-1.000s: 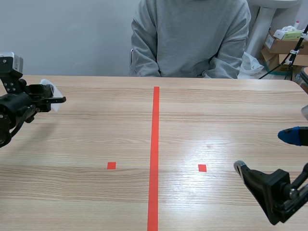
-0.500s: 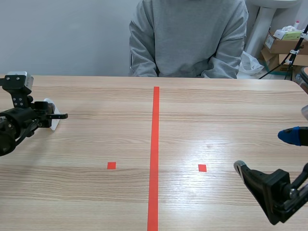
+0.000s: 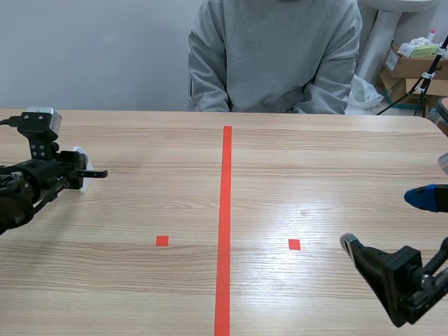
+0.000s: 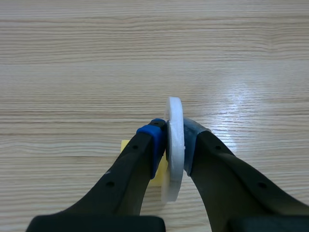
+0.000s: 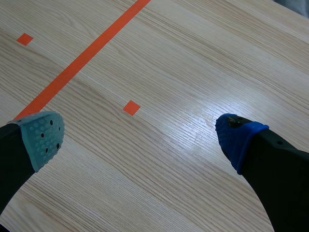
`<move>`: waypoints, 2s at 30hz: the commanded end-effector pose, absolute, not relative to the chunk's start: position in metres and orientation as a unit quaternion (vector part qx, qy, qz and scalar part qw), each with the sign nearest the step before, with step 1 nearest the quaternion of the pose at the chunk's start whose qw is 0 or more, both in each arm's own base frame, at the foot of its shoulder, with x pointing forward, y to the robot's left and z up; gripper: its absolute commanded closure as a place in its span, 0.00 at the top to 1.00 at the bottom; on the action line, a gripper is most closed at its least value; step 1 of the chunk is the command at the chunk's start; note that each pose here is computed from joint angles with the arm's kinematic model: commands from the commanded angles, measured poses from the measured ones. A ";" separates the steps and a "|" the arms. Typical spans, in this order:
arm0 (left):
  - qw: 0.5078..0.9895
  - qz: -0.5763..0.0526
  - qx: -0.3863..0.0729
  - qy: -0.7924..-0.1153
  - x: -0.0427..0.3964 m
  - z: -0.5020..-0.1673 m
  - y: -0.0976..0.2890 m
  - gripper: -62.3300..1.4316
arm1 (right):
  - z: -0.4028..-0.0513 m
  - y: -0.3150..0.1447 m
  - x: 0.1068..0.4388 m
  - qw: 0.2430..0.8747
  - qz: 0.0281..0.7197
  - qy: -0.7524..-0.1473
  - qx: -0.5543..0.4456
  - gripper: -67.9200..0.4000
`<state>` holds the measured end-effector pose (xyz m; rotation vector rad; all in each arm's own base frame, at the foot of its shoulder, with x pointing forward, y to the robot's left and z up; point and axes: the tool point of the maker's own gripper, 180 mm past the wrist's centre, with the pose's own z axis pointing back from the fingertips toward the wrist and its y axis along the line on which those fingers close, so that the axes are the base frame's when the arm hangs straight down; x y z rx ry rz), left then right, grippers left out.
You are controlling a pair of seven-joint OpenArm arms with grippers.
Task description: Do the leaf sorting experiment
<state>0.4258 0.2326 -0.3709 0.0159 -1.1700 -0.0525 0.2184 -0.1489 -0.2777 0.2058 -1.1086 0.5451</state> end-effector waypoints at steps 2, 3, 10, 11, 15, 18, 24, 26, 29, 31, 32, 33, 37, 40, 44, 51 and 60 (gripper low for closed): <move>0.821 -0.028 0.012 -0.571 0.435 -0.354 0.236 0.36 | -0.268 -0.147 0.223 0.801 0.254 -0.534 0.098 0.97; 0.820 -0.028 0.012 -0.572 0.435 -0.354 0.236 0.49 | -0.268 -0.147 0.223 0.801 0.254 -0.534 0.098 0.97; 0.805 -0.029 0.012 -0.593 0.438 -0.345 0.235 1.00 | -0.268 -0.147 0.223 0.801 0.254 -0.534 0.098 0.97; 0.803 -0.030 0.012 -0.595 0.439 -0.344 0.235 1.00 | -0.268 -0.147 0.223 0.801 0.254 -0.533 0.098 0.97; 0.801 -0.034 0.015 -0.597 0.436 -0.345 0.237 1.00 | -0.268 -0.147 0.223 0.801 0.254 -0.533 0.097 0.97; 0.807 -0.036 0.019 -0.589 0.426 -0.355 0.242 1.00 | -0.269 -0.147 0.223 0.802 0.255 -0.531 0.097 0.97; 0.831 -0.057 0.044 -0.552 0.380 -0.384 0.268 1.00 | -0.274 -0.149 0.221 0.810 0.256 -0.519 0.093 0.97; 0.836 -0.079 0.055 -0.540 0.359 -0.388 0.276 1.00 | -0.276 -0.149 0.221 0.813 0.257 -0.515 0.092 0.97; 0.836 -0.120 0.056 -0.532 0.327 -0.383 0.272 1.00 | -0.277 -0.150 0.220 0.816 0.257 -0.511 0.090 0.97; 0.829 -0.142 0.038 -0.539 0.306 -0.371 0.256 1.00 | -0.277 -0.150 0.220 0.816 0.257 -0.511 0.090 0.97; 0.823 -0.155 0.027 -0.545 0.297 -0.362 0.245 1.00 | -0.277 -0.150 0.220 0.816 0.257 -0.511 0.090 0.97; 0.816 -0.168 0.013 -0.553 0.287 -0.352 0.231 1.00 | -0.277 -0.150 0.220 0.816 0.257 -0.511 0.090 0.97; 0.786 -0.209 -0.031 -0.581 0.252 -0.309 0.182 1.00 | -0.278 -0.150 0.220 0.816 0.257 -0.510 0.090 0.97; 0.773 -0.229 -0.065 -0.589 0.228 -0.284 0.150 1.00 | -0.278 -0.150 0.220 0.816 0.257 -0.510 0.090 0.97; 0.775 -0.235 -0.100 -0.578 0.204 -0.268 0.124 1.00 | -0.279 -0.151 0.220 0.817 0.257 -0.508 0.089 0.97; 0.785 -0.228 -0.134 -0.560 0.181 -0.255 0.102 1.00 | -0.278 -0.150 0.220 0.817 0.258 -0.508 0.090 0.97; 0.794 -0.222 -0.156 -0.544 0.167 -0.247 0.087 1.00 | -0.279 -0.149 0.219 0.817 0.260 -0.507 0.092 0.97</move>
